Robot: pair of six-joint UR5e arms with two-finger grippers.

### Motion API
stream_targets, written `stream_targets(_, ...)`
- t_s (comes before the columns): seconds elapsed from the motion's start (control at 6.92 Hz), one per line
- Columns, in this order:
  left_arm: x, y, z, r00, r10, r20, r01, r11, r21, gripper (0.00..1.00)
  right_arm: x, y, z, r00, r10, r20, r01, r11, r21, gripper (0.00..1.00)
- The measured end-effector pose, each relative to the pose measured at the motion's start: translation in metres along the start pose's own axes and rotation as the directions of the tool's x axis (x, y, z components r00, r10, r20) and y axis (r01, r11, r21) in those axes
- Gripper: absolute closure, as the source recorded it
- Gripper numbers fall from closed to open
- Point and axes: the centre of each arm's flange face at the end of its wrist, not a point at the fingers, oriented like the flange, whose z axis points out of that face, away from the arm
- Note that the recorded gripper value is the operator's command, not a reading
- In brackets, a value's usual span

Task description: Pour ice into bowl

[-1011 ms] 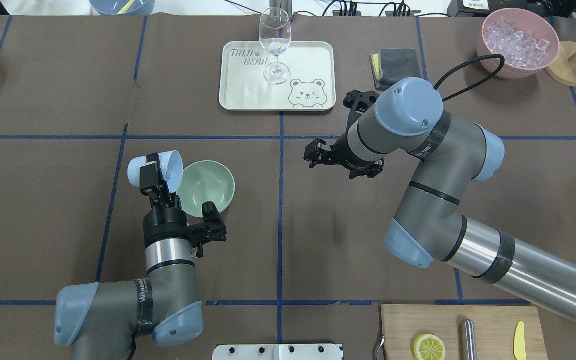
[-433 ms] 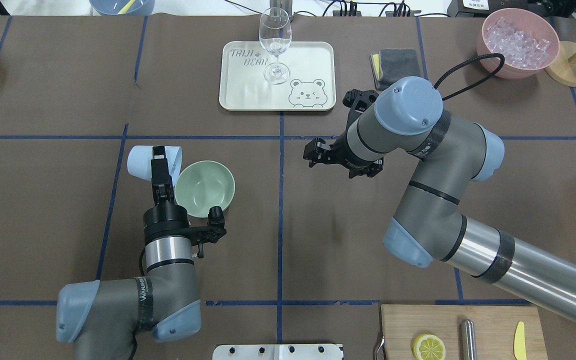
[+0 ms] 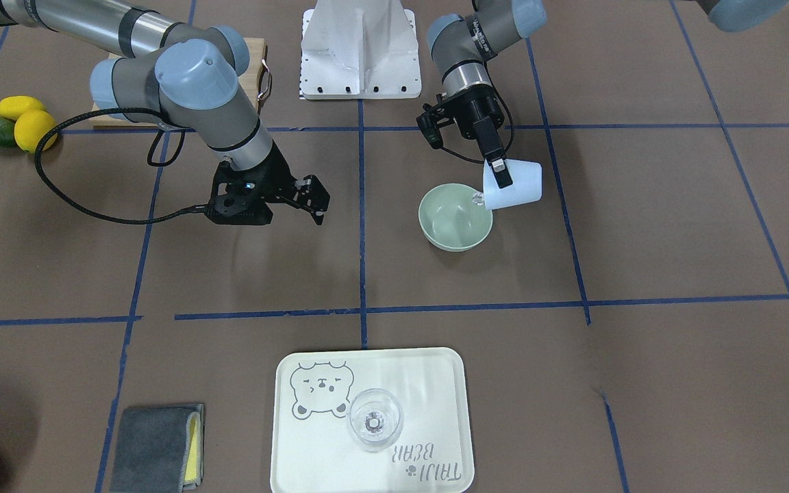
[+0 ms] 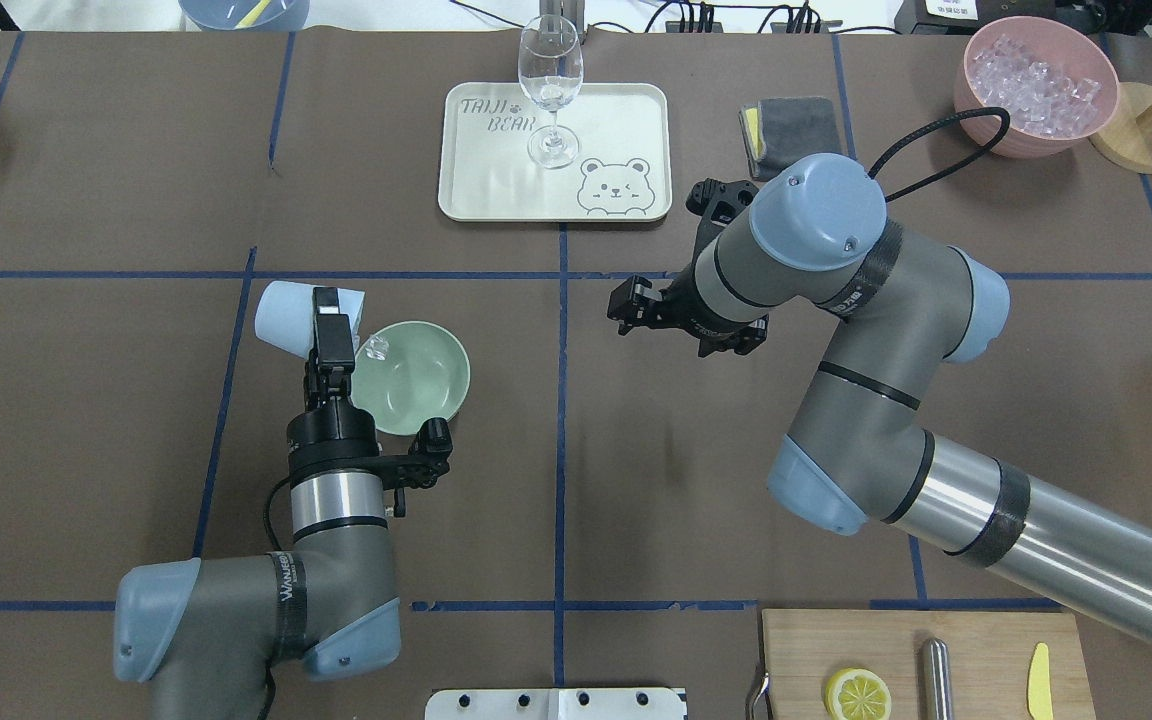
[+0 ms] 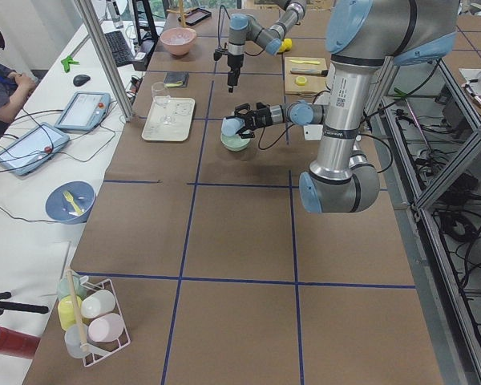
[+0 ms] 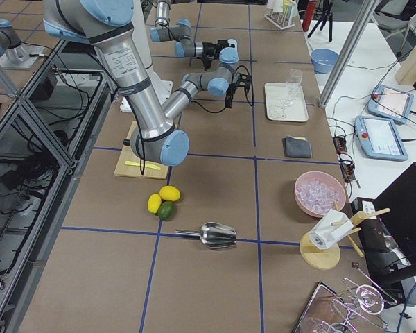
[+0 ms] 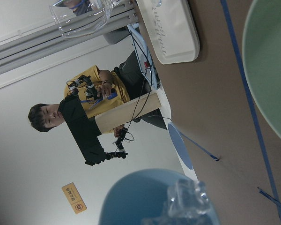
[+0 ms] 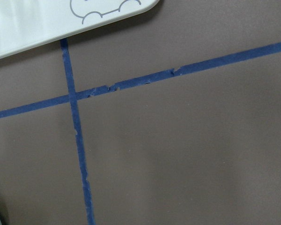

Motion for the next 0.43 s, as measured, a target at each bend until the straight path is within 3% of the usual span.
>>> stream_targets(0.43,0.002,0.0001,0.0026,0.996,0.09,0.028,-0.09,0.996,-0.003,1.0,-0.0002,0.0,-0.0001,1.0,0.001,0.0,-0.001,1.0,0.0,0.0)
